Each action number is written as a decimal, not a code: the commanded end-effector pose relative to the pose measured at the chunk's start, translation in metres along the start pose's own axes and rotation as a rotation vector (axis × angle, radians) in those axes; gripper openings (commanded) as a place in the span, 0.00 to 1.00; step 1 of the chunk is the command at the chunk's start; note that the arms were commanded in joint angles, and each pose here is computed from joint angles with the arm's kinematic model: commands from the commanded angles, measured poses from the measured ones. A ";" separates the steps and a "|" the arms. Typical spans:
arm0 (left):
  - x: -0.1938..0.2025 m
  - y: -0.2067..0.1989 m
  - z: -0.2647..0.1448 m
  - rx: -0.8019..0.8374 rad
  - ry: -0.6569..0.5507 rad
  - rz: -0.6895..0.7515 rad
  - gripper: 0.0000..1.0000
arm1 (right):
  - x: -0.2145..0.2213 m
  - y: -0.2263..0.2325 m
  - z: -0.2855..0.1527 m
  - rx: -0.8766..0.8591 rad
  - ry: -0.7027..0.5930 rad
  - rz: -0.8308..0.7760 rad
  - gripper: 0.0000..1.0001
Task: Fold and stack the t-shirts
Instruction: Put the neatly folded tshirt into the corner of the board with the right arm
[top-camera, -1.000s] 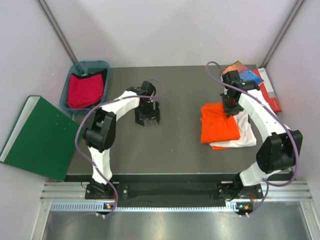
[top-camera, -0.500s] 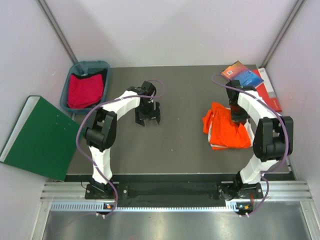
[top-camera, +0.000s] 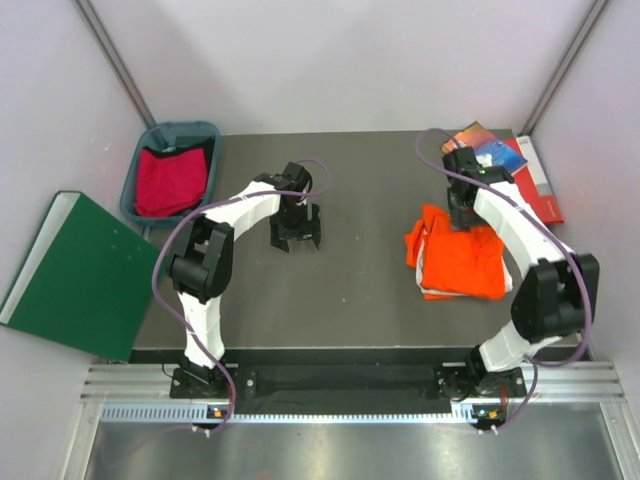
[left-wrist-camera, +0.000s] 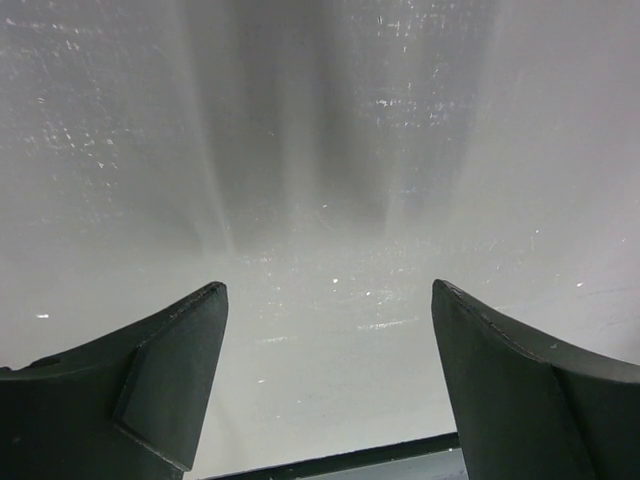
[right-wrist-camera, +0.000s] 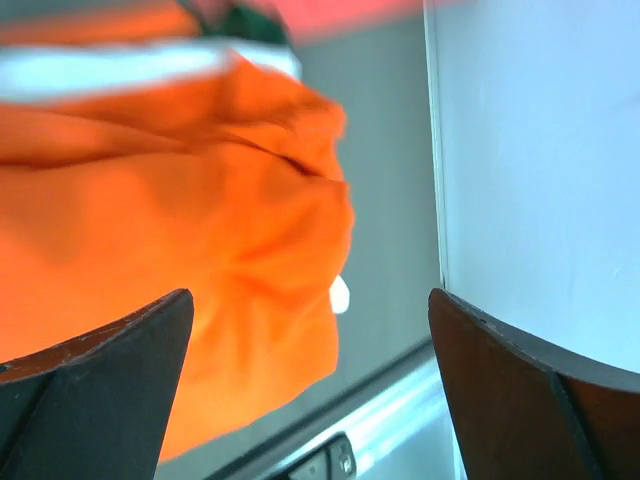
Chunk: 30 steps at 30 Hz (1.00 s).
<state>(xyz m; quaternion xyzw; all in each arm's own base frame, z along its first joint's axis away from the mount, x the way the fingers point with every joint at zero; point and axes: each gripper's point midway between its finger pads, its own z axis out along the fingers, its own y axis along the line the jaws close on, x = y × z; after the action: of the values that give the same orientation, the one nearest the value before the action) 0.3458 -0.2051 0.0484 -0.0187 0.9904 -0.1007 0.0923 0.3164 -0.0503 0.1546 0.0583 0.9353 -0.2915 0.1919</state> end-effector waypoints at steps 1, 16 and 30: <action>0.002 -0.002 -0.001 0.017 0.004 0.012 0.88 | -0.052 0.011 -0.086 -0.077 -0.314 -0.009 1.00; 0.005 0.008 -0.005 -0.032 -0.006 0.013 0.99 | 0.019 0.211 -0.079 -0.695 -0.091 -0.239 0.00; 0.009 0.016 -0.007 -0.061 -0.005 0.027 0.99 | 0.062 0.254 -0.020 -0.672 0.099 -0.294 0.00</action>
<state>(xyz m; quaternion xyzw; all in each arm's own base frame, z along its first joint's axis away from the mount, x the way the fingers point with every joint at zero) 0.3398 -0.1941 0.0395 -0.0159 0.9933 -0.0752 0.0867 0.3085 0.1729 0.0282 -0.1438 0.9820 0.0234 0.1199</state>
